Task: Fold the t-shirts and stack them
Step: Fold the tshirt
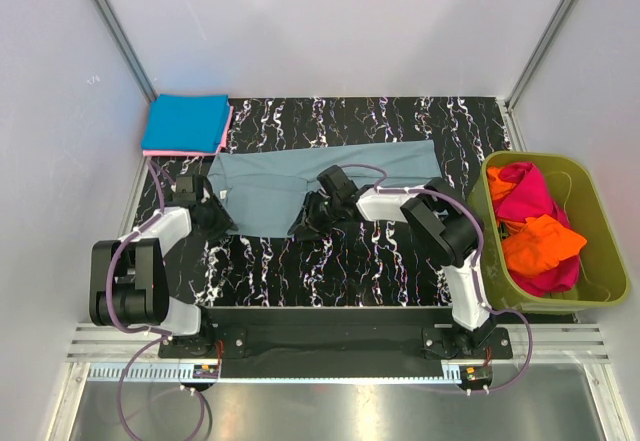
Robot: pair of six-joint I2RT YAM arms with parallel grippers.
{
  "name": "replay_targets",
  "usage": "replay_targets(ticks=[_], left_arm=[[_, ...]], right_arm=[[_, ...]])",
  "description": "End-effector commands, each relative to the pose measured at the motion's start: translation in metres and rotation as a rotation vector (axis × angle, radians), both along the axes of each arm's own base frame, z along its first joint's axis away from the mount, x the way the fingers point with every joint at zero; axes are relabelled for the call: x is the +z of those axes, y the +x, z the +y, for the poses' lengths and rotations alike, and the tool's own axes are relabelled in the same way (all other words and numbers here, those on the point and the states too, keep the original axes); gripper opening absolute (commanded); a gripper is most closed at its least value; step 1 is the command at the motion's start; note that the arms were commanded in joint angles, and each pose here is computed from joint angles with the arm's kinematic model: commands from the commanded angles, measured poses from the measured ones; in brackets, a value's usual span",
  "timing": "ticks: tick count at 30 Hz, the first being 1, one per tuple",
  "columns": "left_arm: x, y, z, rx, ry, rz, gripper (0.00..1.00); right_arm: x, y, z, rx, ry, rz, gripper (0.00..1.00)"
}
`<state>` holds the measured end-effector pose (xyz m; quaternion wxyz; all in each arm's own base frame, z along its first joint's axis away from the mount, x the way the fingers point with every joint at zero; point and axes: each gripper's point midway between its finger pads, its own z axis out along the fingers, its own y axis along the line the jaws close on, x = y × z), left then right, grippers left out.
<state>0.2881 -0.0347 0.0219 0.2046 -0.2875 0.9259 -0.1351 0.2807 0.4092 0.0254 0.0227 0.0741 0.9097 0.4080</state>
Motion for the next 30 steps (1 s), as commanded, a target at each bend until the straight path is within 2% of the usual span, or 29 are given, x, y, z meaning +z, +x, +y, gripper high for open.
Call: replay_targets(ticks=[1,9,16,17,20,30], left_arm=[[0.004,0.008,-0.001,0.001,-0.015,-0.044,0.41],[0.01,0.009,-0.002,-0.007,-0.025,-0.056,0.28],[0.023,0.013,-0.002,-0.011,-0.026,-0.085,0.12],[0.027,0.014,-0.002,-0.01,-0.029,-0.094,0.1],[0.037,0.015,-0.006,-0.005,-0.052,-0.112,0.01],[0.095,0.038,-0.008,0.02,-0.079,-0.249,0.0]], right_arm=[[-0.011,0.005,0.004,-0.046,-0.041,-0.013,0.44],[-0.025,0.012,0.01,-0.046,-0.056,-0.011,0.43],[-0.013,0.018,0.016,-0.032,-0.031,-0.037,0.24],[-0.006,0.016,0.019,-0.02,-0.014,-0.042,0.15],[0.012,0.018,0.021,-0.003,0.008,-0.073,0.04],[0.076,0.027,0.028,0.055,0.044,-0.164,0.0]])
